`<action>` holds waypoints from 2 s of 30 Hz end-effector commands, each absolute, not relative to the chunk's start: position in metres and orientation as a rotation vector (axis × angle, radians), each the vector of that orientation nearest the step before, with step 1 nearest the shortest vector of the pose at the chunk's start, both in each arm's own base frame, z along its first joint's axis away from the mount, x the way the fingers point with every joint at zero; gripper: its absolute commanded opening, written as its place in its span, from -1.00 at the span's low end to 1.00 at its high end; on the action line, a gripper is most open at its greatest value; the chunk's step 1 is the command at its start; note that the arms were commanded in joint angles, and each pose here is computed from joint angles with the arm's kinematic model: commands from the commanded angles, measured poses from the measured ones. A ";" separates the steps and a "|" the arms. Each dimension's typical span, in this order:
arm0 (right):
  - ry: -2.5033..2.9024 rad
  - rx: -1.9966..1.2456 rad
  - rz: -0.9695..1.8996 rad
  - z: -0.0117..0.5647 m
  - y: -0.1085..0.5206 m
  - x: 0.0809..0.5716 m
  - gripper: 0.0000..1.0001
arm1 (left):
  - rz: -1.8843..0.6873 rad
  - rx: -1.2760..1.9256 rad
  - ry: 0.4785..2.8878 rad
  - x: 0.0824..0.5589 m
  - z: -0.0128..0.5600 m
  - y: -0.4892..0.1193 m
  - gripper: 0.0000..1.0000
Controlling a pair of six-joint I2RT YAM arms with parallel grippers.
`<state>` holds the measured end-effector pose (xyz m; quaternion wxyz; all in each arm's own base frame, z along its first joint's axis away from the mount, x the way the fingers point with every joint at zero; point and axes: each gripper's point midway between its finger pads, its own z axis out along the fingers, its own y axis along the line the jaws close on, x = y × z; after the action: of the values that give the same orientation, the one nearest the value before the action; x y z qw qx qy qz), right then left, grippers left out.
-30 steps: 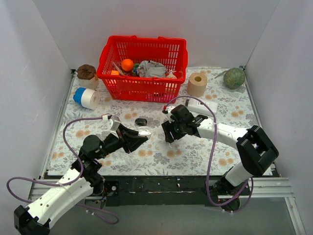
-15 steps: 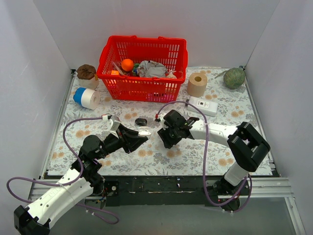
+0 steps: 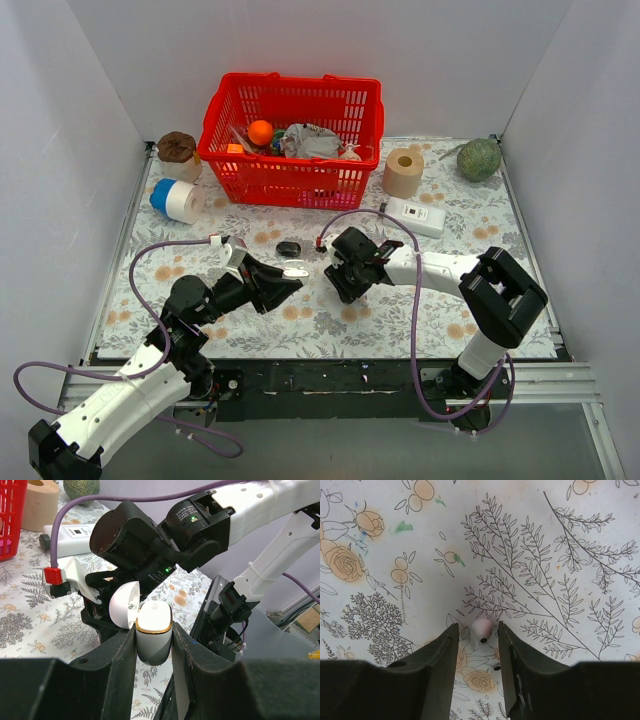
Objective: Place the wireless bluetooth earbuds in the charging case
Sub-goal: Pick up the earbud from the center of the board, then place the earbud in the charging case.
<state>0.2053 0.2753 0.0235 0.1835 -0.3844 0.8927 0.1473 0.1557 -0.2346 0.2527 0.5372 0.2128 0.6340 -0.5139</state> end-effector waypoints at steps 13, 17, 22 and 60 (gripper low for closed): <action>2.483 -1.119 0.396 0.025 0.281 0.202 -0.44 | -1.225 0.517 1.480 0.154 0.262 -0.234 -1.00; 2.482 -1.112 0.400 0.026 0.281 0.202 -0.61 | -1.224 0.518 1.481 0.154 0.262 -0.234 -1.00; 2.477 -1.086 0.413 0.029 0.281 0.202 -0.97 | -1.225 0.516 1.483 0.154 0.261 -0.235 -1.00; 1.244 -0.514 1.109 0.392 0.264 0.202 -0.97 | -1.207 0.511 1.086 0.207 0.353 -0.271 -1.00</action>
<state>0.2050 0.2709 0.3475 0.5882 -0.2430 0.6099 0.4723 0.2096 -0.2669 0.3007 0.6183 0.2119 0.5527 -0.5169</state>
